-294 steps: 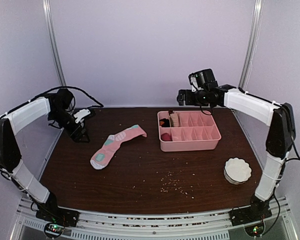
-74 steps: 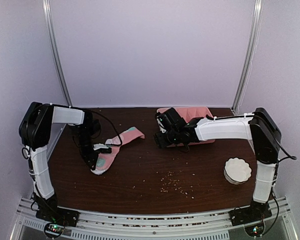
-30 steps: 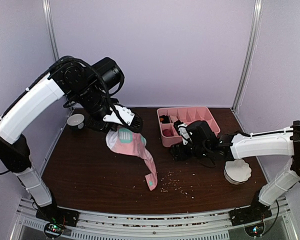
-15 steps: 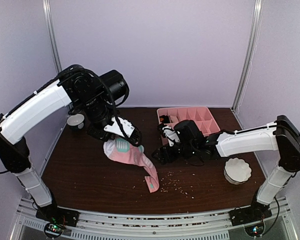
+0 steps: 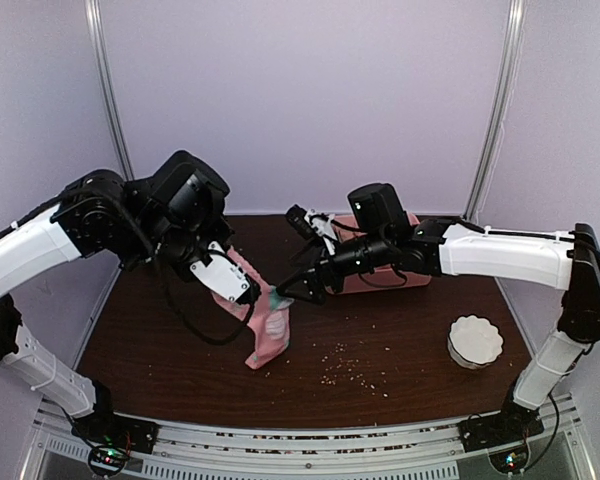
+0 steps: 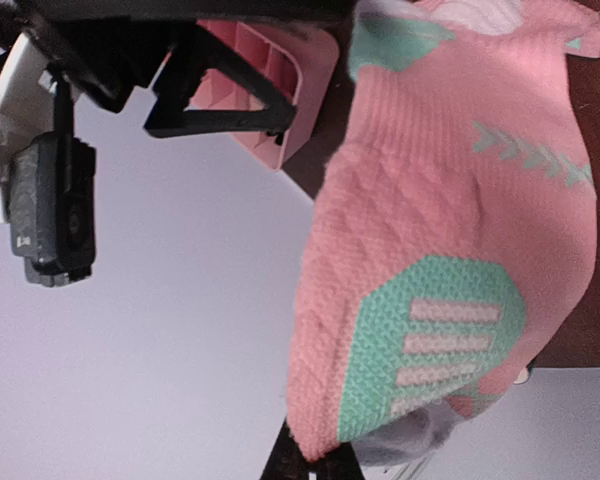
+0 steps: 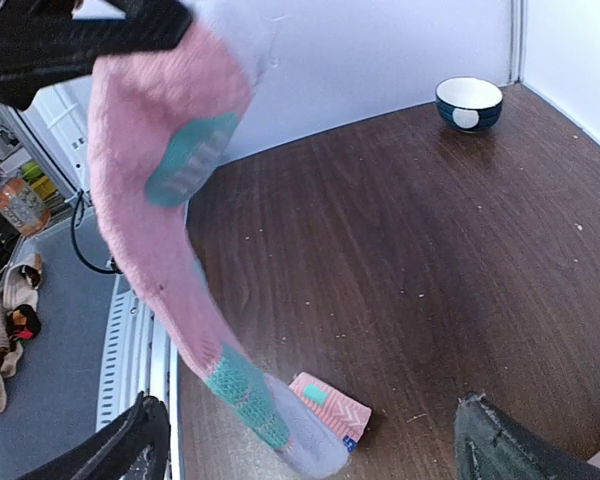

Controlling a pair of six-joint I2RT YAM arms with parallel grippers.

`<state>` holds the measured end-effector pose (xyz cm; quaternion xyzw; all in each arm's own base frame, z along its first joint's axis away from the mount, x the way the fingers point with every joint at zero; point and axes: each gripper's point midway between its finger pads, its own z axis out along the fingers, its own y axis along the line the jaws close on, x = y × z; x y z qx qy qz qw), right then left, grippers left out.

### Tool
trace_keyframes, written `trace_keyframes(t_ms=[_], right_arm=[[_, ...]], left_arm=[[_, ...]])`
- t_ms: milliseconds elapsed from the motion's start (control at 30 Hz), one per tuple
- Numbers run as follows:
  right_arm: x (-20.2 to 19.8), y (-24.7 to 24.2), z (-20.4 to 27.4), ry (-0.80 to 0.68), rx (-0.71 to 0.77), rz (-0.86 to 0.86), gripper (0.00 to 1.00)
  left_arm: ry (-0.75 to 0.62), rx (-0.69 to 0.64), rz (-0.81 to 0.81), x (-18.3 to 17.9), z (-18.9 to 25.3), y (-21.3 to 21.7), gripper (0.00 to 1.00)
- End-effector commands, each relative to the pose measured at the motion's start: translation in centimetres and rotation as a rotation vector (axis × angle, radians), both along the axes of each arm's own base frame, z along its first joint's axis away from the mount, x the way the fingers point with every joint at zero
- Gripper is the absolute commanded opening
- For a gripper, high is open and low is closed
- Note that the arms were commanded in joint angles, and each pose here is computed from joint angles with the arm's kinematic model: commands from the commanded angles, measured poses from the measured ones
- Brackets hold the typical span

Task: Roll the socks
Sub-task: Pass from the left arm to the right

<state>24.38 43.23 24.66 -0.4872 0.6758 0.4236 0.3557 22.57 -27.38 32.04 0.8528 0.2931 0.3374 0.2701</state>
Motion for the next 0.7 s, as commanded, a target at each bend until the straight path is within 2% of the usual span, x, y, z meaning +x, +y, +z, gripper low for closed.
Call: trace_keyframes(t_ms=[0, 133, 333, 667], right_arm=[[-2.2, 0.0, 2.1, 0.015, 0.061, 0.115, 1.00], [-2.9, 0.3, 2.6, 0.055, 0.096, 0.149, 0.99], [-4.2, 1.3, 0.6, 0.157, 0.147, 0.165, 1.00], [-5.7, -0.7, -3.8, 0.329, 0.254, 0.057, 0.87]], left_arm=[[-0.264, -0.064, -0.095, 1.1, 5.6, -1.7, 0.00], [-0.357, -0.089, -0.163, 0.8, 7.5, -2.2, 0.00], [-0.362, -0.175, -0.121, 1.2, 10.1, -2.8, 0.00], [-0.321, -0.266, 0.054, 4.6, 12.2, -0.6, 0.00]])
